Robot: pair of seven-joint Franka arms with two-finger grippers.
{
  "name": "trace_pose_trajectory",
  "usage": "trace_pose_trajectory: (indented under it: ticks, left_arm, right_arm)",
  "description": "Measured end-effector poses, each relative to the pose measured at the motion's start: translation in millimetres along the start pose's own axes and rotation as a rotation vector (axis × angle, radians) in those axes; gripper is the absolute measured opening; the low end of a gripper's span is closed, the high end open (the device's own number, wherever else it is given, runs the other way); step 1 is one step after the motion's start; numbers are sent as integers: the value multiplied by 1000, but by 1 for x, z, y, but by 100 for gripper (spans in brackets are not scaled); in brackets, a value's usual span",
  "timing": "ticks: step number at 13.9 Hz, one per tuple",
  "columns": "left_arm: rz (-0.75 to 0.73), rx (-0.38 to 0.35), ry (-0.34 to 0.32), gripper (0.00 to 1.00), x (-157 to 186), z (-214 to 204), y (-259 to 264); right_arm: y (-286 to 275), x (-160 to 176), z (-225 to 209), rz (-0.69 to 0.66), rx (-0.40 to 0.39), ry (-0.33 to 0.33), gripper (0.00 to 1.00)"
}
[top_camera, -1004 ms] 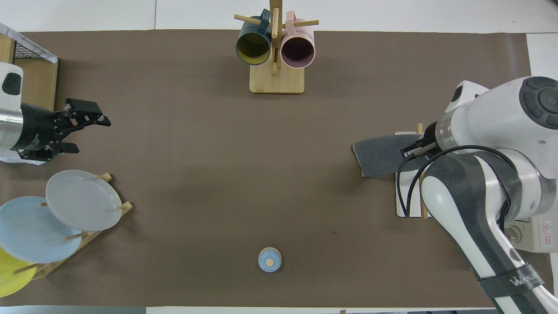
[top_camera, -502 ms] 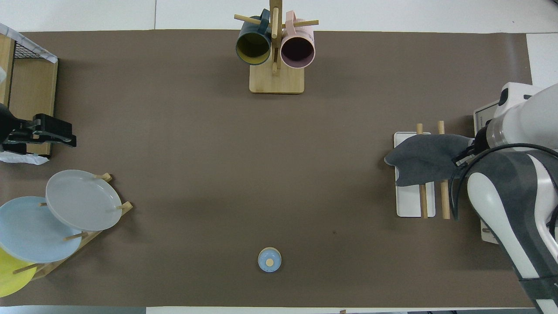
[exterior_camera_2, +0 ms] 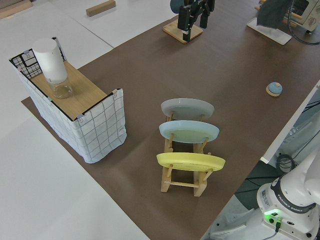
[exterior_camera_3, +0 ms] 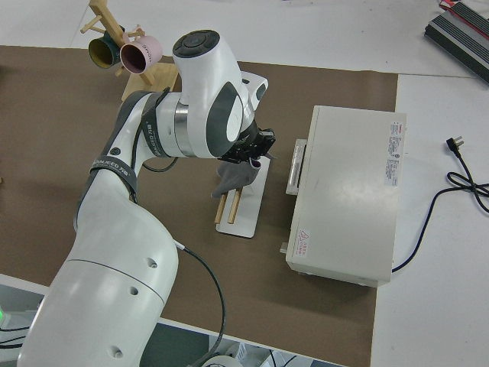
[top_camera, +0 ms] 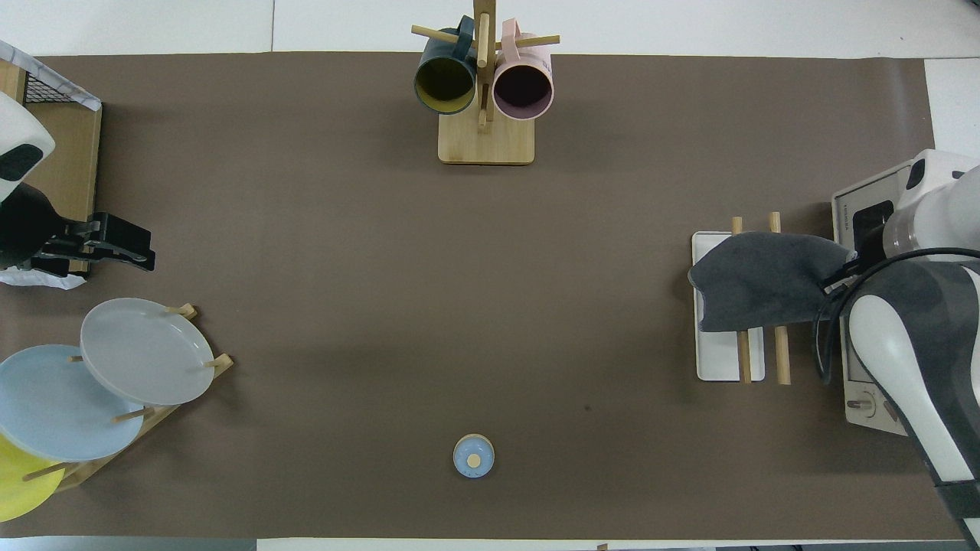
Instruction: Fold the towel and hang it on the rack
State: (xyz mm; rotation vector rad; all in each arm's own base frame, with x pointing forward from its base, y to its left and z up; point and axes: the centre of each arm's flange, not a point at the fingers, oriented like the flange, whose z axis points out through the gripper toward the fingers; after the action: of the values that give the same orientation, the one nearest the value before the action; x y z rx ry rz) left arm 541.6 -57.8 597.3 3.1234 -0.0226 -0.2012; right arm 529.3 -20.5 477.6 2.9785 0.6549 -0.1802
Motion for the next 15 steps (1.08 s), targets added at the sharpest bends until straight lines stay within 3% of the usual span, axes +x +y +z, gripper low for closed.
trace_pose_trajectory:
  ticks: [4,8,12,15]
  left_arm:
    - [0,-1,16,100,4,-6,-2]
    - [1,-2,34,100,1,-14,-2]
    - [1,-2,36,100,1,-15,-2]
    - [1,-2,36,100,1,-15,-2]
  right_arm:
    - [0,0,0,0,0,1,15]
    - [0,-1,-8,2,-3,5,59]
    - [-2,-2,-43,1,-18,29,100]
    - [-2,-4,-69,11,-7,41,100]
